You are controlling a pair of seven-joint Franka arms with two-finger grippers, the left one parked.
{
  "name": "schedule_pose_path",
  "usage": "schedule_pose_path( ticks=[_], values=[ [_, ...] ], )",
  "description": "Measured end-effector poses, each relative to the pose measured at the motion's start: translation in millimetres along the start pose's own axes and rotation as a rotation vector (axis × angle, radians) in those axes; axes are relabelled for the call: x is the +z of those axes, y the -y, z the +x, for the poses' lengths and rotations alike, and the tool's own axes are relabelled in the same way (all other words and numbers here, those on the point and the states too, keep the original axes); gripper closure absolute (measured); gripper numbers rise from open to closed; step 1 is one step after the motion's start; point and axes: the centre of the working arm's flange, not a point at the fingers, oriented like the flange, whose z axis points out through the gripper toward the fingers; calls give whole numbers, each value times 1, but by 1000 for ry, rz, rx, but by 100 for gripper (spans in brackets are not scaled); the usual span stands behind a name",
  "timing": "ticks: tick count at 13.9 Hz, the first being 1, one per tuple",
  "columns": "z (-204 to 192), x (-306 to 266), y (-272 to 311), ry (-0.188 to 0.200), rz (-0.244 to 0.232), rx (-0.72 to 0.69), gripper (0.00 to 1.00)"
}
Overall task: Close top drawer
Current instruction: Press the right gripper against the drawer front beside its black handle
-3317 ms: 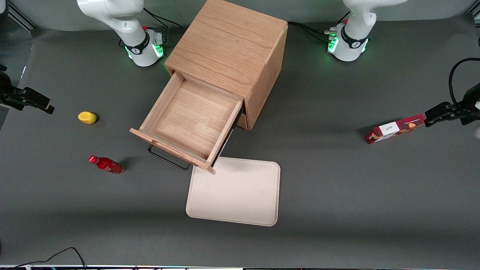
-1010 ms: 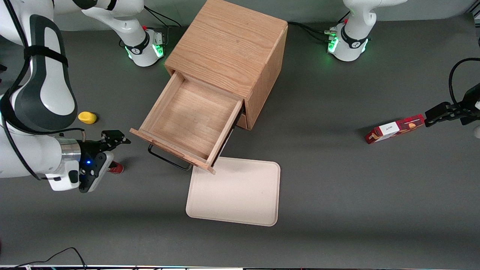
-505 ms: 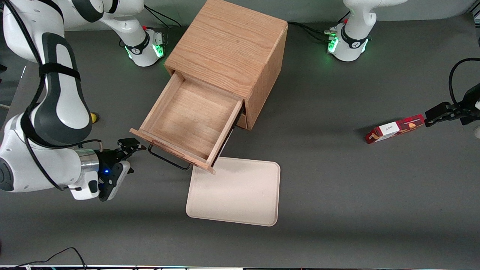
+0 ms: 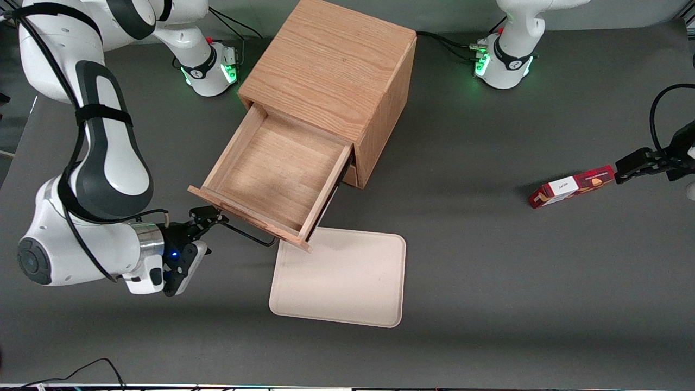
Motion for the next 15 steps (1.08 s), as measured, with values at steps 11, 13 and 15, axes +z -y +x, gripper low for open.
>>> schedule_pose_path(
  ticks=[11,13,15],
  values=[
    [24,41,-1,26,-36,15,0],
    [26,46,0,39,-45,11,0],
    [28,48,2,44,-48,6,0]
  ],
)
